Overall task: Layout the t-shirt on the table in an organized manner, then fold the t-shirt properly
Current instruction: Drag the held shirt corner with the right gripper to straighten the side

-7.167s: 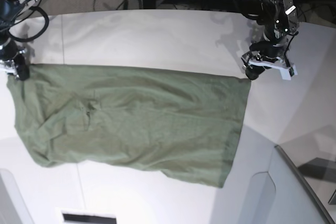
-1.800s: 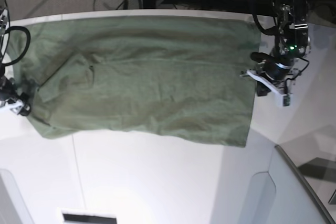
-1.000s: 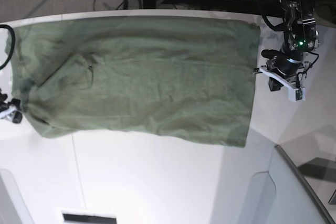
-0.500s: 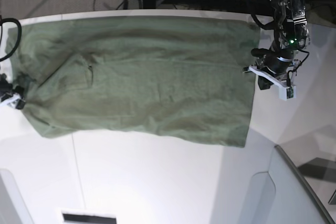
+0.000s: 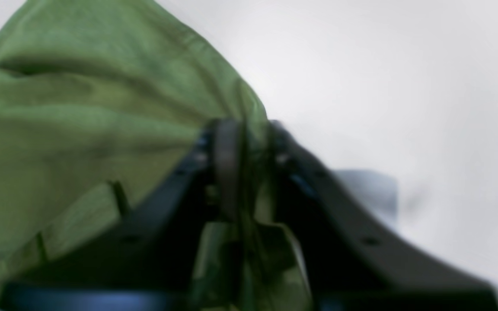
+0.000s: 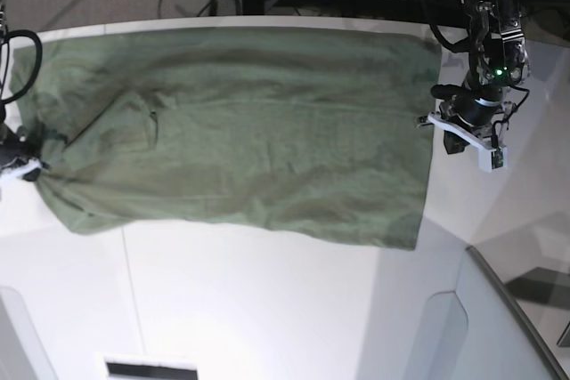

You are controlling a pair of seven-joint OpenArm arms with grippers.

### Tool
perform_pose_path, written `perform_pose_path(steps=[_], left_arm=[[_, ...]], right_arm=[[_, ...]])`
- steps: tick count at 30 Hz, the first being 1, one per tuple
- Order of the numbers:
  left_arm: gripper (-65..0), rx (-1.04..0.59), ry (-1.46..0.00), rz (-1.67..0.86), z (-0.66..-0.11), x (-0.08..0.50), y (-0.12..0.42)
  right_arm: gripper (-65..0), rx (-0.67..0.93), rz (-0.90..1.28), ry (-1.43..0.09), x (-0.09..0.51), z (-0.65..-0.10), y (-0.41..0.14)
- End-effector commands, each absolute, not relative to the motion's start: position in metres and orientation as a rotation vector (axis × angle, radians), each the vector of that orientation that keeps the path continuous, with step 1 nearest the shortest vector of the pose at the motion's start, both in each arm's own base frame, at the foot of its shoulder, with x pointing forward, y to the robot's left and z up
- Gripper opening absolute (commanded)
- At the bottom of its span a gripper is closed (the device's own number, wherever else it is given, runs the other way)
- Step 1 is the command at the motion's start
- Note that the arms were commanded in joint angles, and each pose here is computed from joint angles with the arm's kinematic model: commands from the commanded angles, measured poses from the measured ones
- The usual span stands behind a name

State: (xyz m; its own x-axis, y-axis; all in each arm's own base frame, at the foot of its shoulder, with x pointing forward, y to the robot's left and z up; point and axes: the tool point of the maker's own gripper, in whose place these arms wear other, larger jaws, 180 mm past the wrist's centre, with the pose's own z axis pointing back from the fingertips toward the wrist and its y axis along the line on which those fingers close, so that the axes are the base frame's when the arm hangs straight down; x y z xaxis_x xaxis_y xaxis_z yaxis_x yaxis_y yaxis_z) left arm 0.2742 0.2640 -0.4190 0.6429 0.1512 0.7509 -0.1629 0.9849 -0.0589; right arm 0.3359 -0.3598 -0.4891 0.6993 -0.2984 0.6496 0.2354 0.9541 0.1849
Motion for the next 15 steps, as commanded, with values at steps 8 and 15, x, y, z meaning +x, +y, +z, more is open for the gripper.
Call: perform_pose_path(steps=[8,15], left_arm=[[-65.0,0.019,-0.896,0.166,-0.408,0.283,0.266],[-65.0,0.016,-0.896,0.164,-0.408,0.283,0.265]], right_arm=[[-64.8,0.084,-0.237,-0.844,0.363,-0.451,-0.367],[-64.8,0.110,-0.148,-0.763,0.346,-0.432,-0.350]])
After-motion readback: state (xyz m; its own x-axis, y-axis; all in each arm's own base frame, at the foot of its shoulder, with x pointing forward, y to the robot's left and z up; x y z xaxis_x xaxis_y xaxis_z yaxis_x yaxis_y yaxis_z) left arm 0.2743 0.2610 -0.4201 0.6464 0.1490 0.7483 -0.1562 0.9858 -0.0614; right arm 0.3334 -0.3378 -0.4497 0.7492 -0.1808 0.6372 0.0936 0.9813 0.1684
